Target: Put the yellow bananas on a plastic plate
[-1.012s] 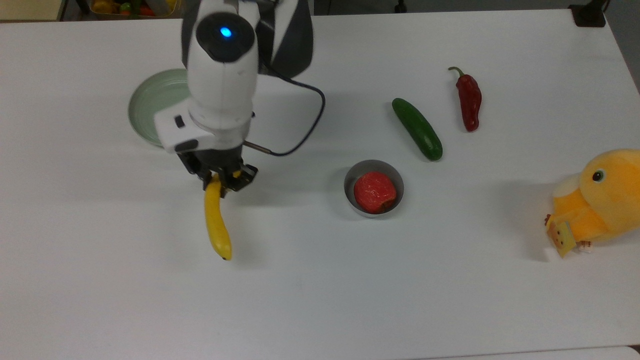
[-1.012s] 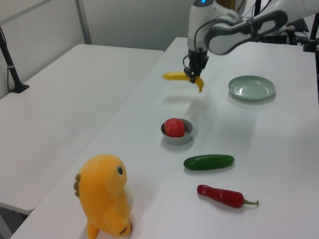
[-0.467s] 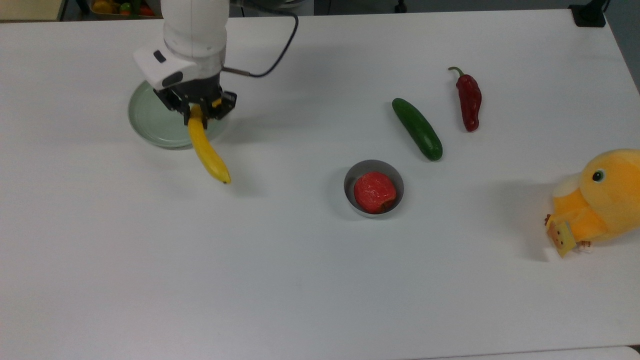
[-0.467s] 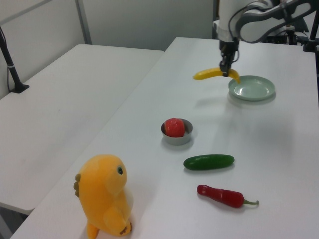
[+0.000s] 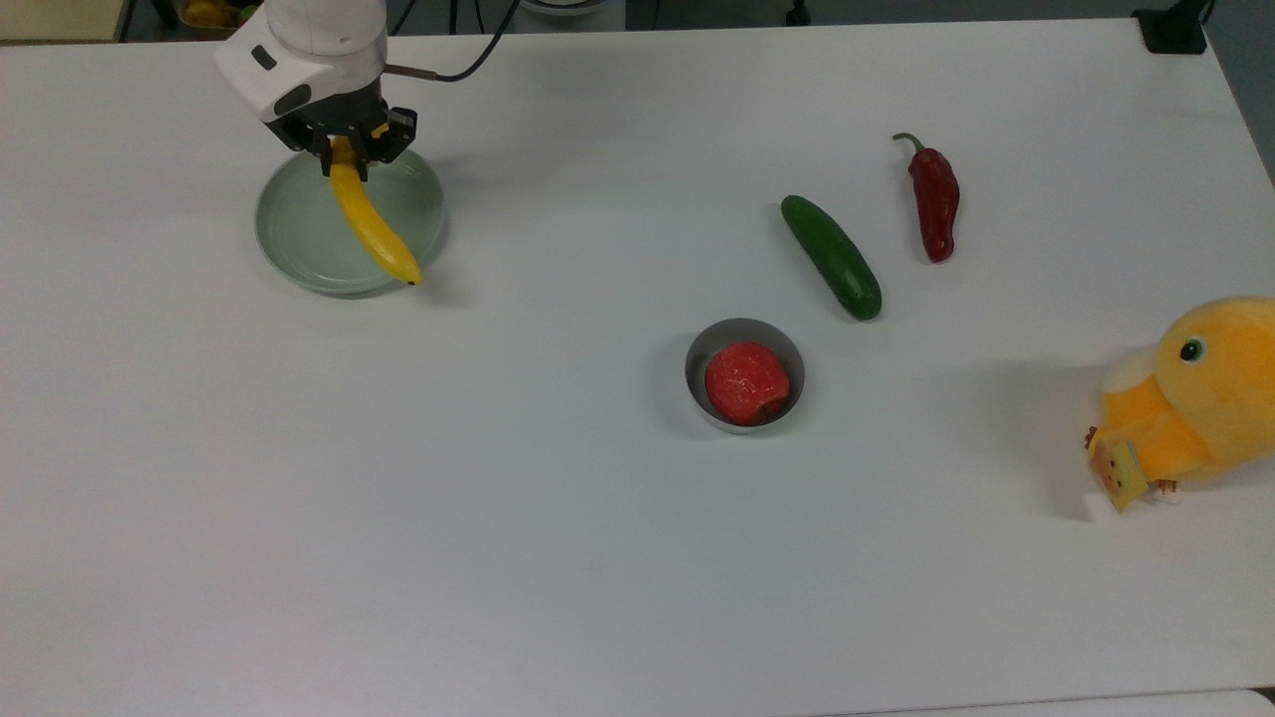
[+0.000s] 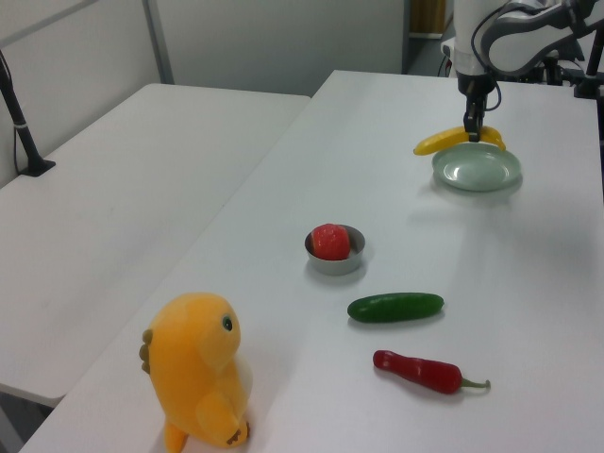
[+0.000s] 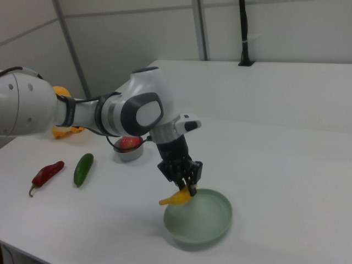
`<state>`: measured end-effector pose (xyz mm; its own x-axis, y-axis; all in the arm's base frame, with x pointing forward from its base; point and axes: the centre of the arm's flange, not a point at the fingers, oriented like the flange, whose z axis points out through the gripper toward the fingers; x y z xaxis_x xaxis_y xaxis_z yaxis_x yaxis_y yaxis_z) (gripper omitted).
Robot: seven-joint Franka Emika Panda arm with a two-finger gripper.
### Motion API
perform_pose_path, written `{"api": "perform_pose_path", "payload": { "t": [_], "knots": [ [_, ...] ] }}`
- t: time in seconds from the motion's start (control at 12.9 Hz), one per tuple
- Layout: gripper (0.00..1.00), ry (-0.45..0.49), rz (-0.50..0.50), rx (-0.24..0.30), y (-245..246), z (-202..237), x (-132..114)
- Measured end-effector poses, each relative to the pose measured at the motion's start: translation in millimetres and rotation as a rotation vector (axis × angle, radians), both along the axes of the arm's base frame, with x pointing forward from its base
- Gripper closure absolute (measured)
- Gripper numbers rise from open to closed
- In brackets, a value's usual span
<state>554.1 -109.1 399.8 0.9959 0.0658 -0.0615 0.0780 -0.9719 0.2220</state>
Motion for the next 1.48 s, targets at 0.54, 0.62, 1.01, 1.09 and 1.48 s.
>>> {"api": "perform_pose_path", "payload": {
  "t": [0.54,0.62,1.01,1.09,1.48],
  "knots": [
    [0.23,0.027,-0.011,0.003,-8.3,-13.8,-2.9],
    [0.07,0.02,-0.012,0.001,-8.6,-10.7,-1.2],
    [0.0,-0.123,-0.168,0.085,5.8,56.8,25.0],
    [0.0,-0.148,-0.193,0.101,15.3,71.6,30.0],
    [0.0,-0.182,-0.212,0.164,100.6,100.9,42.7]
  ]
}}
